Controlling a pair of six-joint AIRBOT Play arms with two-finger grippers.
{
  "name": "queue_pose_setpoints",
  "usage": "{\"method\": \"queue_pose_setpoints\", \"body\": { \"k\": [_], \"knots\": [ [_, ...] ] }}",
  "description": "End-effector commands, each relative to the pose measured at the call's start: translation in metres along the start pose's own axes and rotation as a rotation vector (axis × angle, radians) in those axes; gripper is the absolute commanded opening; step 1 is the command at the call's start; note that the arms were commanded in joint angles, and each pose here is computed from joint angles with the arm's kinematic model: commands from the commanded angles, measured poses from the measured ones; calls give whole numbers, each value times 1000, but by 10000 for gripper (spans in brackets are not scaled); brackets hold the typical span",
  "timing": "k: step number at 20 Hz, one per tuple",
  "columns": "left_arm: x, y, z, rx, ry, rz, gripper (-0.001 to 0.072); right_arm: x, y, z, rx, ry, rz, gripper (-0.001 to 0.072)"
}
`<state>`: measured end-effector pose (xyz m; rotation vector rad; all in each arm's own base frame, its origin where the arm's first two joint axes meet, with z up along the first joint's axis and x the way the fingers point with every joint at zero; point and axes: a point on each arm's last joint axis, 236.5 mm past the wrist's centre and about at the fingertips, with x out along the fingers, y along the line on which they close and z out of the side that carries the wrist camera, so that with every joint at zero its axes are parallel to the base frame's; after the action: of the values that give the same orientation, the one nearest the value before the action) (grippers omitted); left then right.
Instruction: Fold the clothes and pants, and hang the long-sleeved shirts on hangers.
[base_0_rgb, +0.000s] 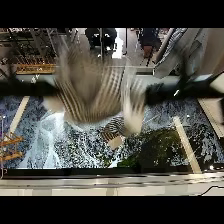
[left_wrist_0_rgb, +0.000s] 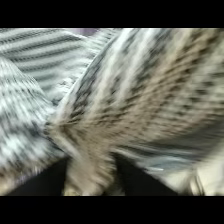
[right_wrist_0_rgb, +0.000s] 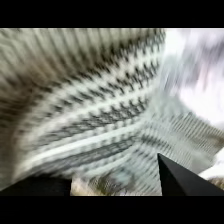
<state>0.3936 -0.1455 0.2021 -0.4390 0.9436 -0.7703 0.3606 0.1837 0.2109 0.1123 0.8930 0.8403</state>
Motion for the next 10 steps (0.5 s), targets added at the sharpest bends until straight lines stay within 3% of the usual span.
{"method": "queue_pose_setpoints", "body": {
  "k": [1, 4, 7, 10],
  "knots": [
    [58, 24, -167, -213, 453, -22, 601, 58, -26, -125, 277, 289, 73, 588],
    [78, 53, -191, -230, 454, 66, 601, 65, -49, -159, 420, 323, 46, 575],
    [85, 73, -141, -128, 274, 150, 601, 66, -54, -150, 543, 278, 34, 570],
    [106, 79, -89, -7, 134, 189, 605, 100, -36, -131, 486, 215, -13, 570]
  ]
}}
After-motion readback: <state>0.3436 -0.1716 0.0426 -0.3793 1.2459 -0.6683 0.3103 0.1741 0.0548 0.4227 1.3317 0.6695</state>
